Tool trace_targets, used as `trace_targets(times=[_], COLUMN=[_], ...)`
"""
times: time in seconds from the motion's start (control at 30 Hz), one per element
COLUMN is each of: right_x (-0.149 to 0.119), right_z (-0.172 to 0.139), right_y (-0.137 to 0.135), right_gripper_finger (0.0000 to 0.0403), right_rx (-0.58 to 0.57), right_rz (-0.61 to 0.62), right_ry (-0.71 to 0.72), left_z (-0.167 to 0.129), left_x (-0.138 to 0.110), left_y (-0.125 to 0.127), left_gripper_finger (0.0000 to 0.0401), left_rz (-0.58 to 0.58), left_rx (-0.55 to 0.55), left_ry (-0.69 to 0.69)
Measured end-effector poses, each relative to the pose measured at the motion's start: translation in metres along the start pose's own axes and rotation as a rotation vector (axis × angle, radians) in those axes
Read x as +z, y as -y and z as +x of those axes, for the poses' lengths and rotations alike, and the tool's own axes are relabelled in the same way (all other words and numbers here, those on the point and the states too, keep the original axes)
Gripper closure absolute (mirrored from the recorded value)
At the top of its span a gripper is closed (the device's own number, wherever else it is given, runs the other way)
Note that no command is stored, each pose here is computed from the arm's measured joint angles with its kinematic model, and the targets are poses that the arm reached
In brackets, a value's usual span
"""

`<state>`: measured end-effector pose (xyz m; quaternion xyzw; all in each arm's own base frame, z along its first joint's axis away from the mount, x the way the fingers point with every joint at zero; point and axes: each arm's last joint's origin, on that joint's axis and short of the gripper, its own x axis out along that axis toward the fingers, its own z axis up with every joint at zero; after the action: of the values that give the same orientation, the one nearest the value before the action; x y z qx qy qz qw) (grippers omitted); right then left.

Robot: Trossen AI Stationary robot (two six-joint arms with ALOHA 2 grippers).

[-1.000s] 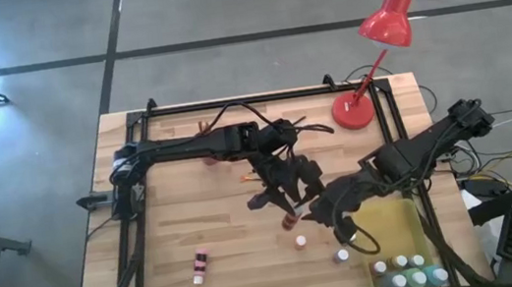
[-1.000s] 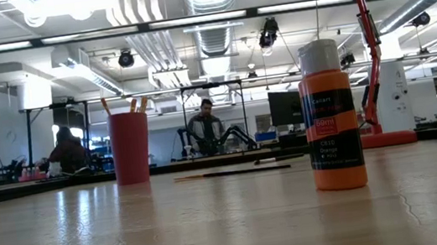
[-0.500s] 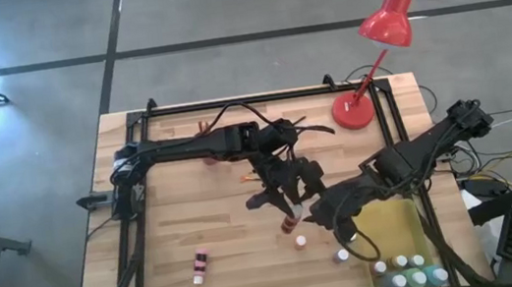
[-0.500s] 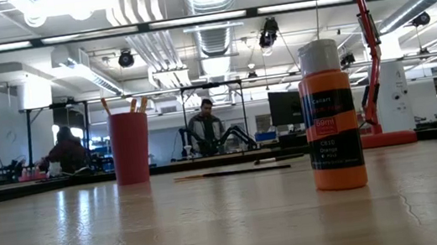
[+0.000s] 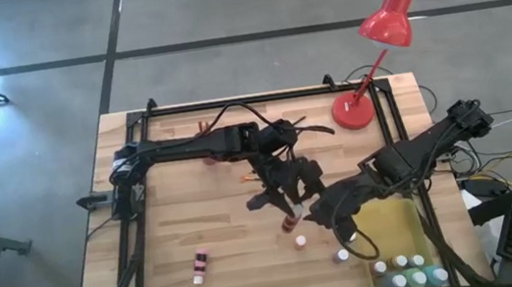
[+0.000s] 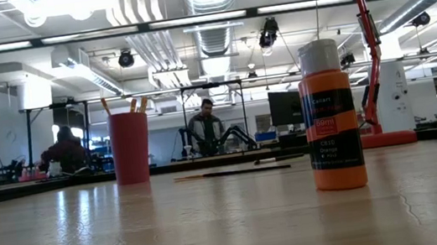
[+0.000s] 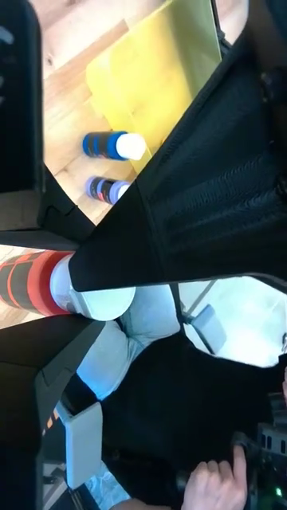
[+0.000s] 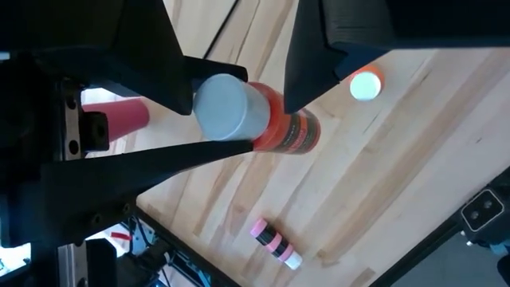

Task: Pick & Place Paint Supplies
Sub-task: Put the red paint bottle into the yellow bin

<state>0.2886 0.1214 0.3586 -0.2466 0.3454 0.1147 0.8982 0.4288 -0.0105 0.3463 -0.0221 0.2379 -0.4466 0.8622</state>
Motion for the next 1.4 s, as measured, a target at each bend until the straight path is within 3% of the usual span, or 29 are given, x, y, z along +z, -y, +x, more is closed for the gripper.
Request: trace_targets(times=[0.5,0.8,0.97,1.13,1.4], right_x=[-0.0007,-0.0004,-0.0011,0.0016,0.0003], right_z=[-0.0004,-0.0006,-0.0002,-0.003,-0.0019], right_y=[0.0001,-0.0002,0.0012,-0.0001,0.0004], right_gripper_finger=[0.0195,0.0211,0.0214,0.0203,0.022], right_rx=[0.005,0.01,-0.051,0.084,0.039], right_rz=[0.005,0.003,0.005,0.055,0.014], right_ry=[-0.004,0.0,-0.019,0.026,0.011], left_z=[0.0015,0.0034,0.0062,0.0093,0.0093], left_x=[0.0005,0.0009,0.0023,-0.0009,0.0008], left_y=[0.0009,0.0024,0.0039,0.0044,0.0037], left_gripper_finger=[0.0287,0.0287,0.0287,0.0287,0.0287], left_rz=[-0.019,-0.022,-0.015,-0.021,-0.02], left_rx=[0.054,0.054,0.063,0.05,0.055], left_ry=[-0.019,-0.022,-0.021,-0.041,-0.028])
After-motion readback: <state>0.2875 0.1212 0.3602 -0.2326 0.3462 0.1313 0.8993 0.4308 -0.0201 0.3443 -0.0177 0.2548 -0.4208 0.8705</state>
